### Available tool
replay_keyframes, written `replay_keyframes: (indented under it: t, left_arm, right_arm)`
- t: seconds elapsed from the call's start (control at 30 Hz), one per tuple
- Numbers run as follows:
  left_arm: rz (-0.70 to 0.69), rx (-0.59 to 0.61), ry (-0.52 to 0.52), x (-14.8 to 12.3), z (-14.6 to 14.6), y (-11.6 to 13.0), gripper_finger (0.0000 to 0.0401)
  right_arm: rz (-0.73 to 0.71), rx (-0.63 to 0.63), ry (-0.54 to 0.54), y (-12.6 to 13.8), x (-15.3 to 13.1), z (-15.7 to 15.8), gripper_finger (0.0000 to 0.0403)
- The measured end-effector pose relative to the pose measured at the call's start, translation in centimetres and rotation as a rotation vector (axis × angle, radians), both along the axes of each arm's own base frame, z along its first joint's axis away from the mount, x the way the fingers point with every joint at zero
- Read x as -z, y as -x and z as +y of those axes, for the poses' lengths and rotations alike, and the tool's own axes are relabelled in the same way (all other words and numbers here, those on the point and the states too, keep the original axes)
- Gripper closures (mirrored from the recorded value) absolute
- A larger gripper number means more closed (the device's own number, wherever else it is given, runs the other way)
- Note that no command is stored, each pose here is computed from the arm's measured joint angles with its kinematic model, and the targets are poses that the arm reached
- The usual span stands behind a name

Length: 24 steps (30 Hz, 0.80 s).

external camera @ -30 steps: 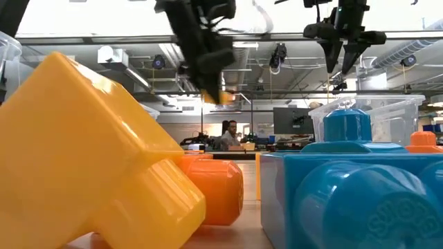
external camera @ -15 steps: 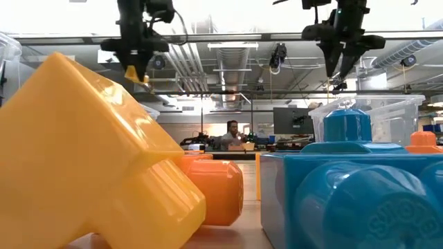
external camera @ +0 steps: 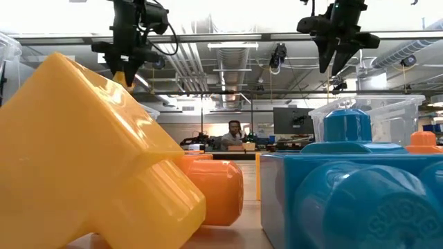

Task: Sort blocks
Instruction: Put the center yellow game piece into the top left transparent bin, then put the middle left orange game piece into the top right transparent bin

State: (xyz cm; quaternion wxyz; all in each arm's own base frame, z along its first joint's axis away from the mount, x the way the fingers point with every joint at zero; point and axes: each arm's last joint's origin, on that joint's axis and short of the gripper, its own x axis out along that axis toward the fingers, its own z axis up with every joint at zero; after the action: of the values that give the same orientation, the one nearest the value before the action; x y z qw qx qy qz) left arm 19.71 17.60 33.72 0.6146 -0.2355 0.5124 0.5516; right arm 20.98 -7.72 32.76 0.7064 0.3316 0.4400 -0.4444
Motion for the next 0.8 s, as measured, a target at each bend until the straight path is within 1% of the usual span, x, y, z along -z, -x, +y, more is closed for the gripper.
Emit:
replay_keyframes:
  t: [0.2, 0.37, 0.47, 0.63, 0.8]
  left_arm:
    - [0.002, 0.003, 0.001, 0.0, -0.1, -0.1, 0.022]
    - [-0.002, -0.003, 0.001, 0.0, -0.2, -0.1, 0.0217]
    - [-0.022, 0.012, 0.012, -0.1, -0.8, -0.5, 0.0216]
    - [-0.106, 0.059, 0.08, -0.1, -3.1, -2.1, 0.0216]
    - [-0.174, 0.142, 0.156, 0.0, -7.0, -4.3, 0.0216]
  right_arm:
    - [0.0, 0.0, 0.0, 0.0, 0.0, 0.0, 0.0239]
    - [-0.009, -0.007, -0.026, 0.0, 0.0, 0.1, 0.0231]
    - [-0.013, -0.017, -0.037, -0.1, 0.0, 0.2, 0.0229]
    - [-0.015, -0.024, -0.044, -0.1, 0.0, 0.4, 0.0236]
    - [-0.014, -0.026, -0.043, -0.1, 0.0, 0.4, 0.0246]
